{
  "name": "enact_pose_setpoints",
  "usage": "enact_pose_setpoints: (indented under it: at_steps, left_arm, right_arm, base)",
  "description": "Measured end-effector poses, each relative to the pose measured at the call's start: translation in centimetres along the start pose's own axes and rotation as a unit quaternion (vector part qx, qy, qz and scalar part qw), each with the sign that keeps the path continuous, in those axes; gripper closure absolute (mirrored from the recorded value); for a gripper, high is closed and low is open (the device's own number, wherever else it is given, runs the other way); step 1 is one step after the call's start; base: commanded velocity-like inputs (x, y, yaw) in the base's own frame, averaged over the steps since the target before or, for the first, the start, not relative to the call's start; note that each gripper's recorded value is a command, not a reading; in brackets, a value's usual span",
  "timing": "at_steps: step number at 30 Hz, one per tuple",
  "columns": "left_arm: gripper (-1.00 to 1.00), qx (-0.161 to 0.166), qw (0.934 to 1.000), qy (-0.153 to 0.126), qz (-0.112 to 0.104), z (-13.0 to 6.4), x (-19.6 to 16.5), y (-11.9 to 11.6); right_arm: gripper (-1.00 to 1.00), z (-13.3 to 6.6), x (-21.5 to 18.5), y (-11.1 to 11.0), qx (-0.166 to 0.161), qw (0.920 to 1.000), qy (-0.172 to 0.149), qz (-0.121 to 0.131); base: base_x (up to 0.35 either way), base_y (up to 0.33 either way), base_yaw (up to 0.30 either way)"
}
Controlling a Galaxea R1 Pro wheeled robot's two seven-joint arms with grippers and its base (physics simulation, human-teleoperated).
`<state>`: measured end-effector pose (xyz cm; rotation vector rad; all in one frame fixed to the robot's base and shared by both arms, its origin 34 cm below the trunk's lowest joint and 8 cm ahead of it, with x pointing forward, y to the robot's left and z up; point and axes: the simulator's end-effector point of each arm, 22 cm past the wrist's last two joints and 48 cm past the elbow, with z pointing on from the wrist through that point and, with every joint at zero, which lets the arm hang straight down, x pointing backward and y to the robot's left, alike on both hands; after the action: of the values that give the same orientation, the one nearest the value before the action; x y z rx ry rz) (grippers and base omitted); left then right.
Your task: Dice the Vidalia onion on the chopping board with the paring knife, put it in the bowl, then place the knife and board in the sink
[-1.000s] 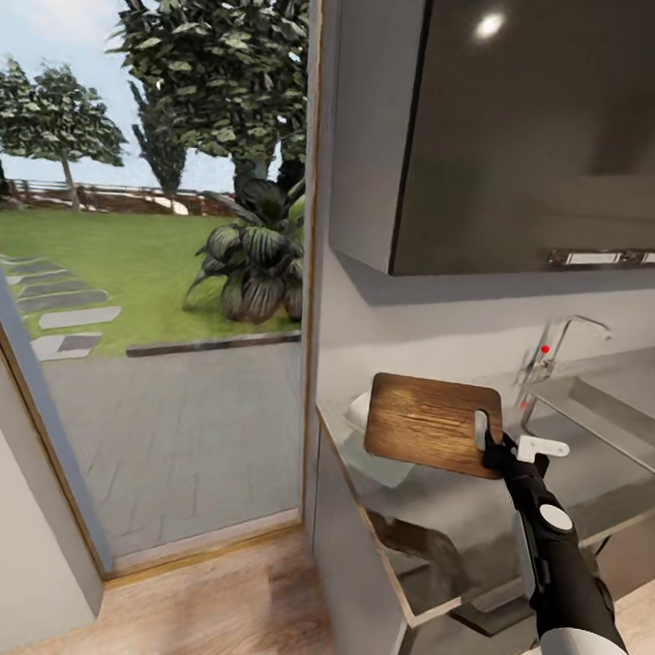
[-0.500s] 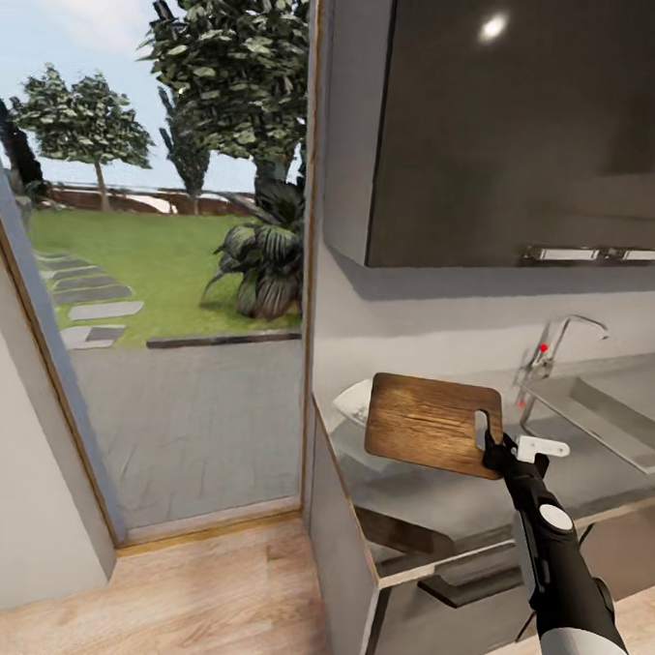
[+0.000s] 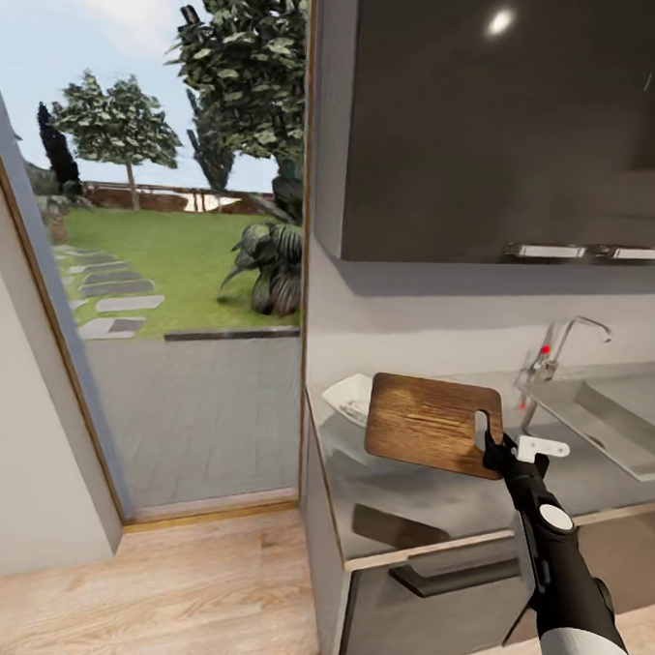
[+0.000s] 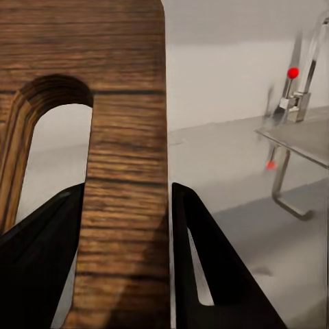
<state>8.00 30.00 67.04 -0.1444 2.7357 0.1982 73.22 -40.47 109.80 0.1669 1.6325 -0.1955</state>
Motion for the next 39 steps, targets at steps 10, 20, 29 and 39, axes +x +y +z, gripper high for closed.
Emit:
enact_pose_setpoints:
  at_steps: [10,20,29,39]
  left_arm:
    - [-1.0,0.0,1.0,0.002,0.0,0.0,0.1,0.0]
    - [-1.0,-0.001,1.0,0.008,0.001,-0.2,0.5,0.1]
    - [-1.0,-0.001,0.9999,0.014,0.002,-0.4,0.8,0.1]
    - [-1.0,-0.001,0.9998,0.019,0.003,-0.6,1.2,0.2]
  right_arm:
    - [1.0,0.0,0.2,0.0,-0.001,1.0,0.002,-0.001]
    - [1.0,0.2,0.8,0.1,0.0,1.0,0.007,-0.002]
    - [1.0,0.3,1.5,0.1,0.0,0.9999,0.012,-0.003]
    - [1.0,0.5,2.3,0.1,0.0,0.9998,0.018,-0.004]
  base:
    - [-0.073,-0.296,0.022]
    - [-0.058,-0.296,0.05]
    - [-0.002,-0.3,0.162]
    - [0.0,-0.305,0.164]
